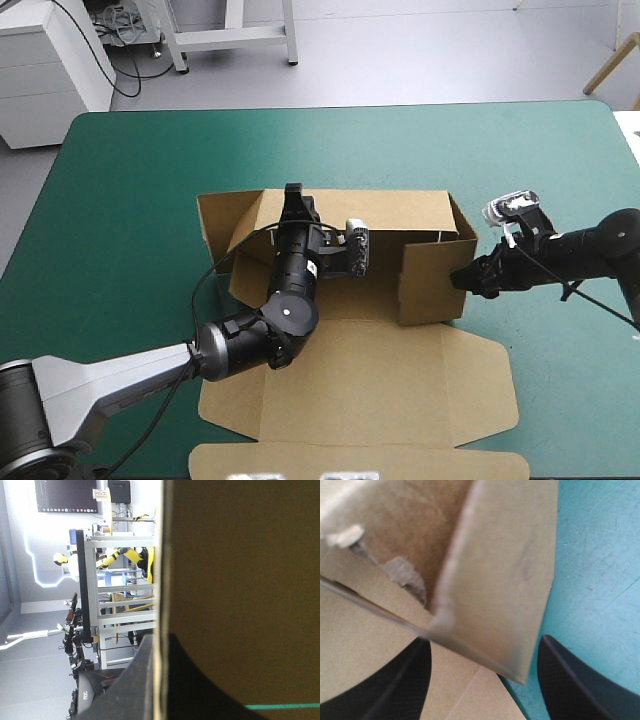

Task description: Fold the box

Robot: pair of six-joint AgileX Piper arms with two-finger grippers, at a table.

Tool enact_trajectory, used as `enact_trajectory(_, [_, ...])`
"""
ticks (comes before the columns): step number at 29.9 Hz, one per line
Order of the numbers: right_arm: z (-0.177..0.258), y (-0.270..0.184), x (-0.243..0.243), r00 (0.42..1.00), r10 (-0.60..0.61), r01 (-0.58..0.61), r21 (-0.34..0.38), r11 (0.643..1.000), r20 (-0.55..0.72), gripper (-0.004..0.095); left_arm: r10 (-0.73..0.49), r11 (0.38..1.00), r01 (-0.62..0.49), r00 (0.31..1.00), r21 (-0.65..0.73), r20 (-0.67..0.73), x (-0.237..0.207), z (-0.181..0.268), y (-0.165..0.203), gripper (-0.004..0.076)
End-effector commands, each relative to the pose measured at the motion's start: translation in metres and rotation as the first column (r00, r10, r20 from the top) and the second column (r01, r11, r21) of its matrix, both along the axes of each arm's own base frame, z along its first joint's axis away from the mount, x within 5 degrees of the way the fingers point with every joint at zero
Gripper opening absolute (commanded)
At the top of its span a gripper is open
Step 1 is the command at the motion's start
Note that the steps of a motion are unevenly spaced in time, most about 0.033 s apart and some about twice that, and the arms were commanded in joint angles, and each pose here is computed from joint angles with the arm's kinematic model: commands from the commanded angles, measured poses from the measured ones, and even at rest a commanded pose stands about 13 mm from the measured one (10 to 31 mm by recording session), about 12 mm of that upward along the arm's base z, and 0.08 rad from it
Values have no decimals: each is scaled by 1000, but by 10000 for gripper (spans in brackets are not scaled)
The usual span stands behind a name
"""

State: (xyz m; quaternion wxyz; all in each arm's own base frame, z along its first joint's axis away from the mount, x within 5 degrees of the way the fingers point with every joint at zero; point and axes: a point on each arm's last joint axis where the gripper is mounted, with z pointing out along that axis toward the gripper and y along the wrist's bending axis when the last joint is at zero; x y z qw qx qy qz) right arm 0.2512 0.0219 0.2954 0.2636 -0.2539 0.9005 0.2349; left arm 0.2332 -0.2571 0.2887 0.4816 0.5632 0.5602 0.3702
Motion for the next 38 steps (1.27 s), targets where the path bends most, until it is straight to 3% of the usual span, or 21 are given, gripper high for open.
enact_trajectory(1, [16, 4, -2, 996, 15, -19, 37, 999, 93, 566, 13, 999, -9, 996, -47, 86, -3, 27, 5, -10])
enact_trajectory(7, [16, 4, -2, 994, 26, -30, 39, 999, 102, 566, 14, 999, -10, 996, -48, 84, -3, 26, 5, -10])
enact_trajectory(11, [18, 9, -2, 994, 32, -40, 78, 996, 101, 566, 16, 999, -12, 997, -50, 80, -3, 26, 5, -10])
enact_trajectory(18, [19, 42, 0, 992, 44, -55, 89, 995, 119, 566, 20, 999, -16, 996, -49, 82, -2, 26, 6, -10])
enact_trajectory(27, [15, 54, 9, 978, -117, 124, -31, 992, 172, 536, 54, 998, -50, 994, -45, 96, -2, 27, 9, -10])
enact_trajectory(35, [7, 48, 19, 926, -279, 280, 36, 959, 256, 482, 54, 998, -50, 994, -45, 96, -2, 27, 9, -10])
enact_trajectory(38, [-16, 51, 13, 922, -290, 295, 20, 955, 257, 452, 51, 998, -46, 994, -45, 95, -2, 27, 9, -10])
